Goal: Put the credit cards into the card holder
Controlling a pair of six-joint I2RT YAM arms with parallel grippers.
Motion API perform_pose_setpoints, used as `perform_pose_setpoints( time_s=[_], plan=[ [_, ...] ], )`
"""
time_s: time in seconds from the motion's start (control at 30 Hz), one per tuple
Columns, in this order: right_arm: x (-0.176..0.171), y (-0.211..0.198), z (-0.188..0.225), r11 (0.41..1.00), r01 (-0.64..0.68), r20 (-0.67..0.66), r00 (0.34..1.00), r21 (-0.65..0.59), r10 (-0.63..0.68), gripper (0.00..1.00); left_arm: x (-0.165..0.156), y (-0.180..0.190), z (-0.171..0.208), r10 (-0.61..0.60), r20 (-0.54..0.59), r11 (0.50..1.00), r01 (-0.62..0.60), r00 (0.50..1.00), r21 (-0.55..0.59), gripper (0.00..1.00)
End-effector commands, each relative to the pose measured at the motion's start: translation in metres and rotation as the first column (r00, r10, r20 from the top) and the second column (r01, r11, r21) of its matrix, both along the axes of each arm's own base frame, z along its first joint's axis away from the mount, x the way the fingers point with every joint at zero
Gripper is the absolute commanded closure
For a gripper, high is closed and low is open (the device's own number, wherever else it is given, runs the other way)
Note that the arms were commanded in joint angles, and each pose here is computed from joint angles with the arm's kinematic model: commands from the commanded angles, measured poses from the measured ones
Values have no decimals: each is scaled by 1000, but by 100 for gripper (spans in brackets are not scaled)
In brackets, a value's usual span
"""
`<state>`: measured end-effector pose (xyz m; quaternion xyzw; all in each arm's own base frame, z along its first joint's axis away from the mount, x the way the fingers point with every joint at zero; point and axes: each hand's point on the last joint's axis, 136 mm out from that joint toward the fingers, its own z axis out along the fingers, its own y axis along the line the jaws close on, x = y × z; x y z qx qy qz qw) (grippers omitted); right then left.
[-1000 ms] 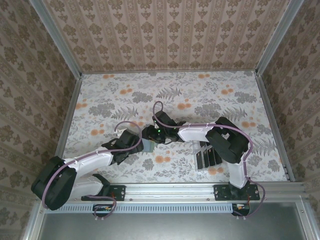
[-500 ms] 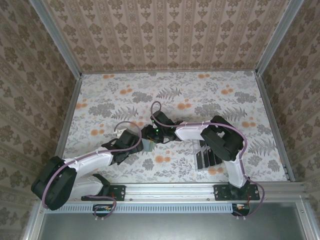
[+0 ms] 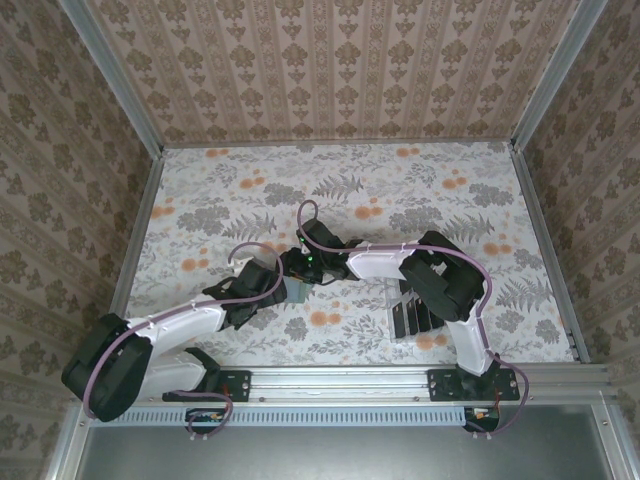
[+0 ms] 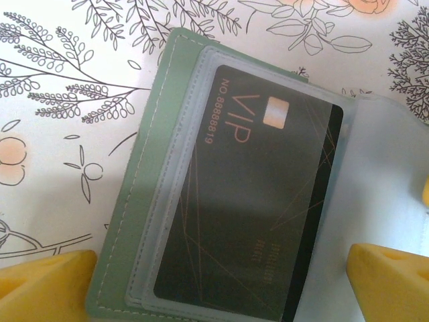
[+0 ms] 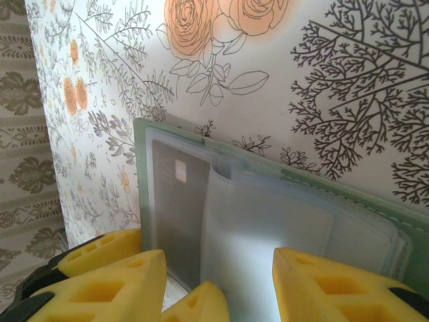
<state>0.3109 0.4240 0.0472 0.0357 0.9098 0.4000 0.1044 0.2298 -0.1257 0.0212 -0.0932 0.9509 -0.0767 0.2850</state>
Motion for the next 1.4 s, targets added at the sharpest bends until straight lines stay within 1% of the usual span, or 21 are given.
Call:
perform_pose_setpoints(
  time_s=[0.0,0.1,0.3,0.5,0.63,0.83,1.17,1.37],
  plan=[
    [-3,2,-3,1000,-18,-8,1000,-9,18,53,-18,15,-23,2,-82,999,1,997,45,2],
    [-4,-4,-3,1000,-11,-2,1000,-24,11,53,-20,17,-26,8,-88,999,-3,996,54,3],
    [-8,-15,0,999,0,9,1000,-36,0,53,-25,28,-30,56,-104,995,-47,993,84,4],
    [-11,-21,-13,998,9,-13,1000,-58,-10,53,-25,33,-27,78,-92,993,-69,993,92,5],
    [-12,-20,-21,998,11,-26,1000,-62,-13,53,-26,37,-24,86,-83,992,-78,993,100,4],
    [-9,-16,-20,998,-2,-25,1000,-67,0,53,-28,39,-27,92,-91,991,-83,992,102,5],
    [-8,-18,-9,997,-4,2,1000,-73,4,52,-30,40,-30,99,-102,990,-88,990,108,5],
    [-4,-16,8,999,-1,38,999,-40,2,51,-32,40,-33,101,-116,990,-88,988,114,7]
  ],
)
